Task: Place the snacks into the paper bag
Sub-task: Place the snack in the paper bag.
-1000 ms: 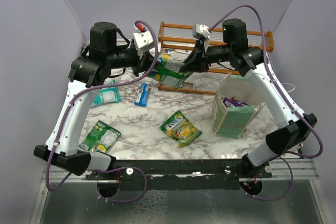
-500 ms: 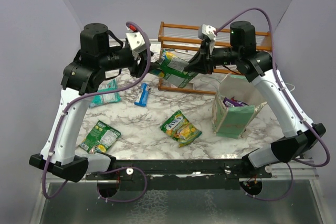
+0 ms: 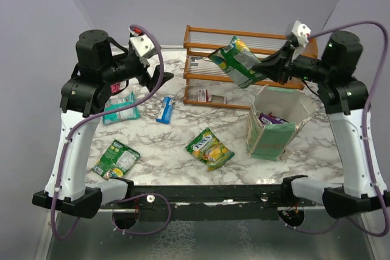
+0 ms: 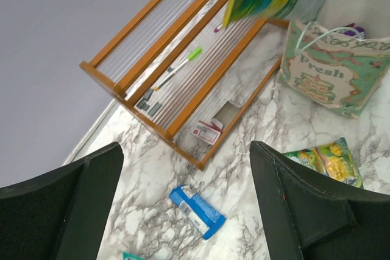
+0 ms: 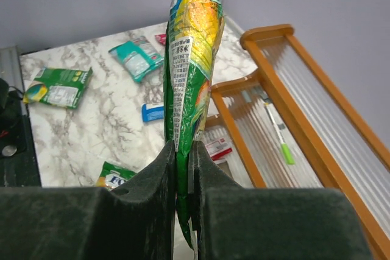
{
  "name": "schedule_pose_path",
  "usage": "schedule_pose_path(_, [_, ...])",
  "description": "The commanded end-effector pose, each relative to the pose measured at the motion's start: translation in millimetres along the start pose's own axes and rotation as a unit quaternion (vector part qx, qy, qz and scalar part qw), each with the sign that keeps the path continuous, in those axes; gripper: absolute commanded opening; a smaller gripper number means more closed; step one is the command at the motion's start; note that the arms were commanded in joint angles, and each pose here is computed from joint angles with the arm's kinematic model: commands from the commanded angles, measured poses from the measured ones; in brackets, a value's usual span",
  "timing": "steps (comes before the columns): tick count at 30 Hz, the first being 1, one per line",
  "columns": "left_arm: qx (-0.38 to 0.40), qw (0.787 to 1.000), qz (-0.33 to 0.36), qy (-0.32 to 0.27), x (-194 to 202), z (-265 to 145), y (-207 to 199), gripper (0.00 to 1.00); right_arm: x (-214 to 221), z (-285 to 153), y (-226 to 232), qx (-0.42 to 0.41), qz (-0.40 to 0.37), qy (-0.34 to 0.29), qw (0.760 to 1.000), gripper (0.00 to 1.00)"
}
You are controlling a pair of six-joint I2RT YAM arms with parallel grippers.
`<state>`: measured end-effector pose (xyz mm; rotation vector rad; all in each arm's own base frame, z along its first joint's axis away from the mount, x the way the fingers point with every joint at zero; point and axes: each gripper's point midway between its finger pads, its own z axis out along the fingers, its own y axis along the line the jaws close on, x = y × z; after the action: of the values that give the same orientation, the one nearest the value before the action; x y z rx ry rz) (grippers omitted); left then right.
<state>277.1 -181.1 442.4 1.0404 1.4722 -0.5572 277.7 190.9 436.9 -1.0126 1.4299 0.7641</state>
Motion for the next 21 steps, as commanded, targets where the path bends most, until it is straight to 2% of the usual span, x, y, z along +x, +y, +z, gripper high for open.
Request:
schedule_pose_path(1, [-0.074, 0.997, 0.004, 0.012, 9, -12, 22, 0.89, -30, -43, -4, 0.079, -0.044, -0.037, 0.995, 0.01])
schedule_pose_path(8, [-0.134, 0.990, -0.022, 0.045, 41, -16, 42, 0.99, -24, -89, -10, 0.185, -0.074, -0.007, 0.980, 0.01])
schedule_pose_path(15, [-0.237, 0.966, -0.059, 0.088, 87, -29, 77, 0.99, 5, -116, -14, 0.252, -0.077, 0.042, 0.964, 0.01])
schedule_pose_path(21, [-0.240, 0.965, -0.063, 0.083, 89, -35, 76, 0.99, 28, -137, -15, 0.292, -0.087, 0.089, 0.948, 0.01])
